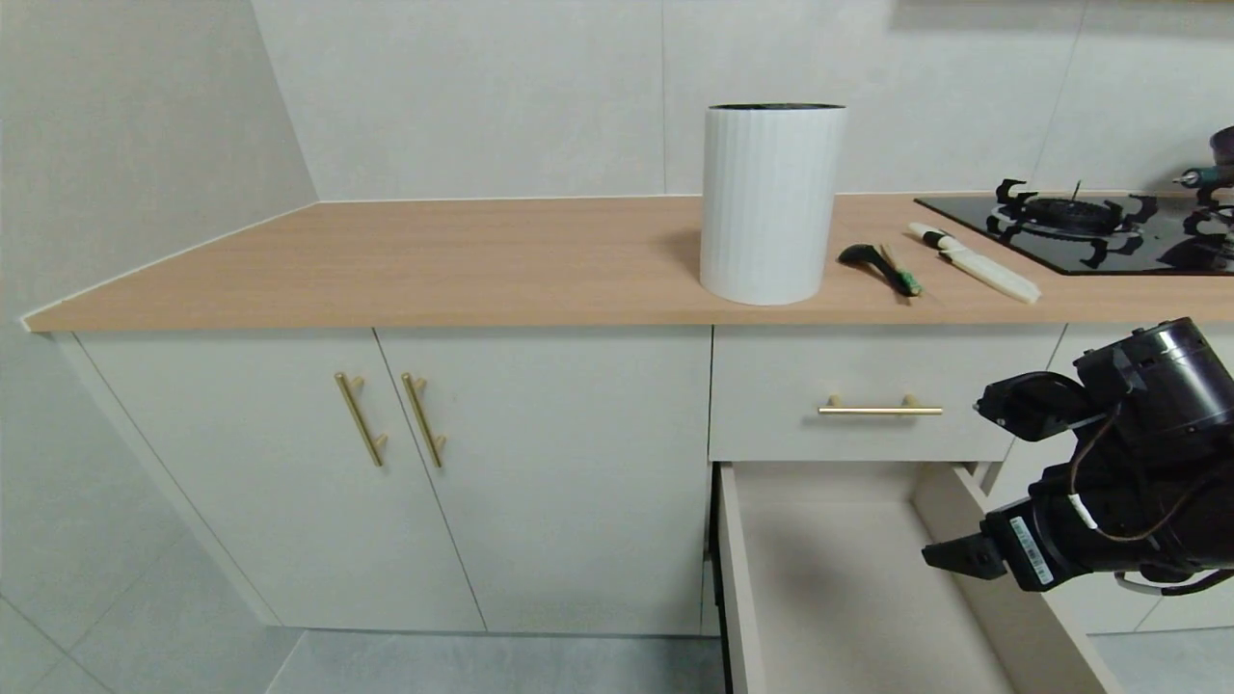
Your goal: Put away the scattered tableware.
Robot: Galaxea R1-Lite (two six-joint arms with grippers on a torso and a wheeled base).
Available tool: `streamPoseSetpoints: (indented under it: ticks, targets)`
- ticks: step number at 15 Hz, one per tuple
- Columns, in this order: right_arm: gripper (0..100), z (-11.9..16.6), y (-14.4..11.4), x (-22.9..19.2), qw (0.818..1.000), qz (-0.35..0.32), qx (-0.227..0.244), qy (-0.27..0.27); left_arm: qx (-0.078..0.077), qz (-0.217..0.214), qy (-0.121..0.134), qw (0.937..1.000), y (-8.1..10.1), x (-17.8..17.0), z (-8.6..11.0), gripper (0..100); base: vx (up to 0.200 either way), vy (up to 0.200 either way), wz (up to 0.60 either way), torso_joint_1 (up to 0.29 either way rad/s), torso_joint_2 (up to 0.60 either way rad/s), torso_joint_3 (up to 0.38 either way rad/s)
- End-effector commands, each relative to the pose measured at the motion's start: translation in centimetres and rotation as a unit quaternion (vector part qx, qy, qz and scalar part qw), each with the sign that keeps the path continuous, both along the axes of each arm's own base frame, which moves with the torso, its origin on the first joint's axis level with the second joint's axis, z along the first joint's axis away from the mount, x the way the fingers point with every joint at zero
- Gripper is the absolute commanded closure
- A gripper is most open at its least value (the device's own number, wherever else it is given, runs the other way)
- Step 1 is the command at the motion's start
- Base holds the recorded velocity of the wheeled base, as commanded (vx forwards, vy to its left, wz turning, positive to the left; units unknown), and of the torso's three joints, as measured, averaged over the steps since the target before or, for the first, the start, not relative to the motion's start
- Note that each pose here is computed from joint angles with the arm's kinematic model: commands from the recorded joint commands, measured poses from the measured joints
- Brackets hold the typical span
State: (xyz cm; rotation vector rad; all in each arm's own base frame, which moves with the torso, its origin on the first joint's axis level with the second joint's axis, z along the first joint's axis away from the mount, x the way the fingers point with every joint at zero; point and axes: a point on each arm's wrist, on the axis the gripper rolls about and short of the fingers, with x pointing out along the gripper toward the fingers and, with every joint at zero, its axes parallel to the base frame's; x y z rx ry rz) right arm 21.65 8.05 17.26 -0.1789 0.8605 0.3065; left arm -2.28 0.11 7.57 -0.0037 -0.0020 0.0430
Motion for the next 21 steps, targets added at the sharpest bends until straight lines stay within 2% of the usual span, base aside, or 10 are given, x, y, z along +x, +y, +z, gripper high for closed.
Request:
streamPoseSetpoints:
  ticks: [1,9,12,13,14,15,17,21]
  targets:
    - [0,0.0,0.0,0.0,1.000,0.000,0.000,0.001,0.000,0.000,0.000,1.0000,0.0,0.0,0.0,0,0.000,0.000,0.00,0.149,-0.51,-0.295]
    - [0,-0.2,0.0,0.3,1.000,-0.002,0.000,-0.002,0.000,0.001,0.000,1.0000,0.0,0.0,0.0,0,0.000,0.000,0.00,0.185,-0.48,-0.283]
    - [0,0.6,0.2,0.8,0.999,-0.002,0.015,-0.041,0.000,0.000,0.000,1.0000,0.0,0.0,0.0,0,0.000,0.000,0.00,0.116,-0.27,-0.150]
    - [0,1.5,0.4,1.6,0.997,-0.006,0.025,-0.075,0.000,0.000,0.000,1.0000,0.0,0.0,0.0,0,0.000,0.000,0.00,0.036,-0.07,-0.036]
    - [0,3.5,0.2,3.8,0.993,-0.025,0.036,-0.111,0.000,0.001,0.000,1.0000,0.0,0.0,0.0,0,0.000,0.000,0.00,0.000,0.00,0.000]
    - [0,4.5,0.5,5.0,0.992,-0.034,0.045,-0.115,0.000,0.000,0.000,1.0000,0.0,0.0,0.0,0,0.000,0.000,0.00,0.000,0.00,0.000]
    - [0,6.4,1.6,8.6,0.986,-0.104,0.085,-0.101,0.000,0.001,0.000,1.0000,0.0,0.0,0.0,0,0.000,0.000,0.00,0.000,0.00,0.000]
    - [0,5.9,4.2,14.1,0.965,-0.235,0.091,-0.077,0.000,0.000,0.000,1.0000,0.0,0.0,0.0,0,0.000,0.000,0.00,0.000,0.00,0.000]
